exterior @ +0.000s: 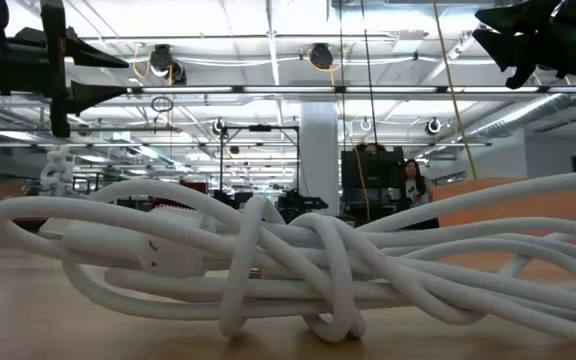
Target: Pick and place USB-C Cables
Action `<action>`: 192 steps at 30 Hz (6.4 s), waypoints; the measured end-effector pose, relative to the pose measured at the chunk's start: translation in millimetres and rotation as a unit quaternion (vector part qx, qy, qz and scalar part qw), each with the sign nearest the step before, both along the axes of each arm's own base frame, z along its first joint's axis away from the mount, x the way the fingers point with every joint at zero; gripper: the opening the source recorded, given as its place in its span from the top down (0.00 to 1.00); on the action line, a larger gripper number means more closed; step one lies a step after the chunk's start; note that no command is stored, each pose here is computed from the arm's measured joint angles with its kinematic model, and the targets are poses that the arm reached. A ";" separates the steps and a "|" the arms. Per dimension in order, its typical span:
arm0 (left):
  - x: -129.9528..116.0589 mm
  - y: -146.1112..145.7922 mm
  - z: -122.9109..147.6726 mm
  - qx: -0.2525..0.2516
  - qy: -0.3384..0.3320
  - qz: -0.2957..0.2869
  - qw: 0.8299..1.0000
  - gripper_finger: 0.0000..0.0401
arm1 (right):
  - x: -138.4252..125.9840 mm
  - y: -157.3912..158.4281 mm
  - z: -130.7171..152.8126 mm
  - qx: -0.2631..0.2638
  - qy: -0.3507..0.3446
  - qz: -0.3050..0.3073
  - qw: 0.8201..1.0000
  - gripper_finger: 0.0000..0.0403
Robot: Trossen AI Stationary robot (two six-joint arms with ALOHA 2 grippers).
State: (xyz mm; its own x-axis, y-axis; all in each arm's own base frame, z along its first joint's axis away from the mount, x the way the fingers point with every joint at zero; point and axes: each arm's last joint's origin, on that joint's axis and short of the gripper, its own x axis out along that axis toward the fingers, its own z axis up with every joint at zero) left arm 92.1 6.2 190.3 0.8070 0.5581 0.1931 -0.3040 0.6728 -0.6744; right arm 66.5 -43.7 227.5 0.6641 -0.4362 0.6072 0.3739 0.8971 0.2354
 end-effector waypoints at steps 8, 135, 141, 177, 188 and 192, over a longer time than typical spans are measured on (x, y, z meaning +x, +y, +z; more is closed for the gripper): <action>0.0 0.0 0.0 0.000 0.000 0.000 1.000 0.52 | 0.0 0.0 0.0 0.000 0.000 0.000 1.000 0.56; 0.0 0.0 -0.1 0.000 0.000 0.000 1.000 0.52 | 69.2 -53.2 58.6 0.152 0.271 -0.123 0.942 0.56; 0.0 0.0 0.0 0.000 0.000 0.000 1.000 0.52 | 76.6 -58.7 61.6 0.217 0.278 -0.117 0.929 0.56; 0.0 0.0 0.0 0.000 0.000 0.000 1.000 0.52 | 104.6 -83.8 43.8 0.470 0.479 -0.174 0.720 0.37; 0.0 0.0 -0.1 0.000 0.000 0.000 1.000 0.52 | 98.6 -98.4 6.3 0.614 0.466 -0.248 0.587 0.33; 0.0 0.0 -0.1 0.000 0.000 0.000 1.000 0.52 | 106.2 -105.5 -1.5 0.631 0.440 -0.254 0.586 0.33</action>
State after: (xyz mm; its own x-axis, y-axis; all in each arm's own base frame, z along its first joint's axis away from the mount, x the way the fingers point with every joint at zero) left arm 92.1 6.2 190.2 0.8069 0.5582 0.1931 -0.3041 0.6728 -0.6744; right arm 172.7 -149.3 226.0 0.0682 -0.4462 -0.8924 0.9922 -0.0632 0.1074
